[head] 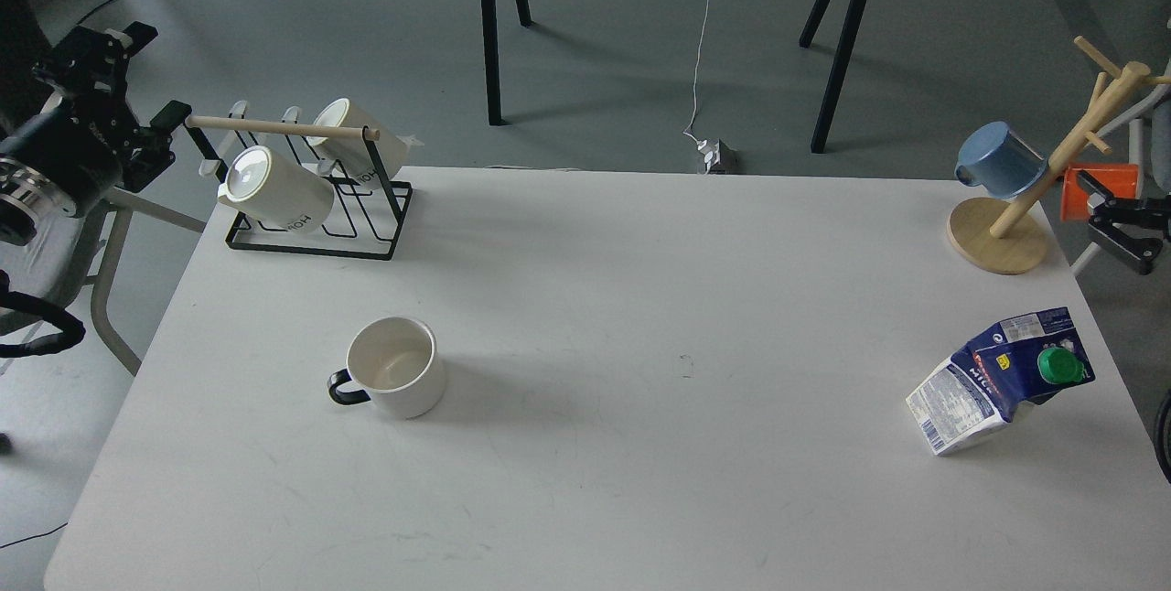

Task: Place cup and milk with both arms
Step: 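Move the left gripper from the rack toward the white mug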

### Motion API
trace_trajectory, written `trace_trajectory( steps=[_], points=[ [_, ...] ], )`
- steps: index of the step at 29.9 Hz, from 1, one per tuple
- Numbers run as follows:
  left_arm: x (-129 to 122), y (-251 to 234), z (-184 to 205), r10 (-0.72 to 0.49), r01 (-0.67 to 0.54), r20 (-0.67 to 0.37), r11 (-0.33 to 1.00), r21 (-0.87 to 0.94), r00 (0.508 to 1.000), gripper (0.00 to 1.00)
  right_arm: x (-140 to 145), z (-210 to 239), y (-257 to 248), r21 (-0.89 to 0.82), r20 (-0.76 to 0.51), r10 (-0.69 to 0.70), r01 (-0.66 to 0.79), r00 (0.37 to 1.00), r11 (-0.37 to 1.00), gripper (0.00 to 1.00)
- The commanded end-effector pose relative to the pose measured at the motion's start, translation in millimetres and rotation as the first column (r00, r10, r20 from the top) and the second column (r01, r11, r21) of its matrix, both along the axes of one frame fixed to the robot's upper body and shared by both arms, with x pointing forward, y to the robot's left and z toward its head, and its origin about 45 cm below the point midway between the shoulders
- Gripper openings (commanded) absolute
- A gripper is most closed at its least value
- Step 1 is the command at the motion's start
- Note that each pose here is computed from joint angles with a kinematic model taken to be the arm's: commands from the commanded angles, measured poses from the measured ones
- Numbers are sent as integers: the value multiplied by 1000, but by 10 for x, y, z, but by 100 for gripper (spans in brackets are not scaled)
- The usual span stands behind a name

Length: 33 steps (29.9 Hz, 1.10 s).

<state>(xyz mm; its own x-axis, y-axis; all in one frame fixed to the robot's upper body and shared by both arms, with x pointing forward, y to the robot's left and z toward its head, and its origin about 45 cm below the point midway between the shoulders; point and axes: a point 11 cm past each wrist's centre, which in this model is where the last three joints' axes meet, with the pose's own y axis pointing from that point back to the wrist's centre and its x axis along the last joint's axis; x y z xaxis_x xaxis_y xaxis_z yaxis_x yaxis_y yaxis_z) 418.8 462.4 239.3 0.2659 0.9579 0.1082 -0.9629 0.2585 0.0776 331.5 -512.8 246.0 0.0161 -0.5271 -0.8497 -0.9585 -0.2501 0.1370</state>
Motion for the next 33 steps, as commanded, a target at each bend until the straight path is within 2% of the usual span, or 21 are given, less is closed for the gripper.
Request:
trace_trajectory(
  steps=[1,12,16,20,22,25,29,33],
  points=[
    [16,-29,22,-6,6,7,1000,-6,1000,100,6,10,0,0,3,0,0,1000,1000,98],
    [-36,98,-4,16,-15,-10,1000,27,1000,100,46,134,-39,-3,34,-10,10,999,1000,98],
    [-55,74,-36,-44,52,-56,986,158,997,100,31,118,-47,0,31,-13,13,999,1000,98],
    [-84,149,93,-110,139,-102,922,360,989,100,33,109,-39,3,31,-13,12,999,1000,98],
    [-38,-5,229,-198,229,-116,856,464,973,100,28,88,-46,5,26,-17,16,1000,1000,98],
    [-99,-232,317,-328,365,-176,705,608,928,100,11,52,-82,7,18,-30,30,999,1000,98],
    [-258,-559,316,-472,504,-296,408,761,830,100,-20,16,-150,3,5,-50,50,999,999,98],
    [-403,-738,63,-516,581,-443,138,802,733,100,-41,-16,-183,3,-4,-61,61,998,998,98]
  ],
)
